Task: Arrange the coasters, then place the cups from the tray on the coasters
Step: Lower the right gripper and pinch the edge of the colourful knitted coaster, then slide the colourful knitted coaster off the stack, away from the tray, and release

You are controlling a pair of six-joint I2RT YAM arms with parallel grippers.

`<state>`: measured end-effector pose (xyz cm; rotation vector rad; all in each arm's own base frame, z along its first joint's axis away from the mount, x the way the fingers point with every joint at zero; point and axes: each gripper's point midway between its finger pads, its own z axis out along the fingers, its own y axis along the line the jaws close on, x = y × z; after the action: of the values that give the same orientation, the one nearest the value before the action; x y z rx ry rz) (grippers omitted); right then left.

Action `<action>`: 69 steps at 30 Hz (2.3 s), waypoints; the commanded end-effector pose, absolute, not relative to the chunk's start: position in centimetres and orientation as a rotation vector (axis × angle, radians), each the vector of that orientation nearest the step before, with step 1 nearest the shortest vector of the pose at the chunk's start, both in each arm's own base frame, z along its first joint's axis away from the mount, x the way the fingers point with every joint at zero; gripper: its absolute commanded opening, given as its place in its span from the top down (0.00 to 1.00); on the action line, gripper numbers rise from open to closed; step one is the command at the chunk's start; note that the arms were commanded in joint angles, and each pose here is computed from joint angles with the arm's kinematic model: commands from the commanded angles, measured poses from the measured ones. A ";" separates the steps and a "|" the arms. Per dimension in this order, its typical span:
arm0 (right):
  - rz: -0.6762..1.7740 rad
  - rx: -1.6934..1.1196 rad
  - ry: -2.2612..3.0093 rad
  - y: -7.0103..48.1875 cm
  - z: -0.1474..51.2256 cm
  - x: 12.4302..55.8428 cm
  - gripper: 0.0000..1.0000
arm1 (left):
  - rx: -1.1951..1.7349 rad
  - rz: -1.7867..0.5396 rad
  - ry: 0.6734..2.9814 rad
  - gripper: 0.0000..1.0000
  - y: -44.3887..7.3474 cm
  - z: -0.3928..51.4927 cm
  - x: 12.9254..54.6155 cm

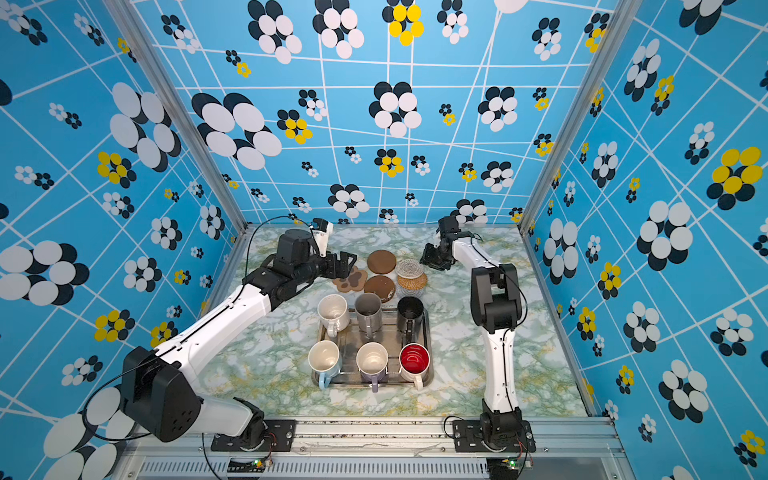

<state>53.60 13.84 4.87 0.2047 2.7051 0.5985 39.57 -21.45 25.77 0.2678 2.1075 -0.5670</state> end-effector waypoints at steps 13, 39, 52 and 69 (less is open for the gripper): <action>0.713 0.262 2.732 15.0 2.7 53.8 0.68 | 0.269 -0.603 2.107 0.06 -21.9 26.0 39.0; 0.758 0.257 2.685 15.4 4.9 54.1 1.00 | 0.279 -0.633 2.089 0.06 -22.1 26.5 38.6; 0.818 0.263 2.581 14.7 8.6 54.8 1.00 | 0.290 -0.664 2.065 0.06 -22.2 27.2 37.8; 0.577 0.443 2.566 3.8 9.7 51.7 1.00 | 0.290 -0.677 2.047 0.06 -22.3 27.8 37.3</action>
<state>53.00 5.55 8.85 0.4398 2.5633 0.6563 38.02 -21.93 26.68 0.2782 2.0861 -0.6414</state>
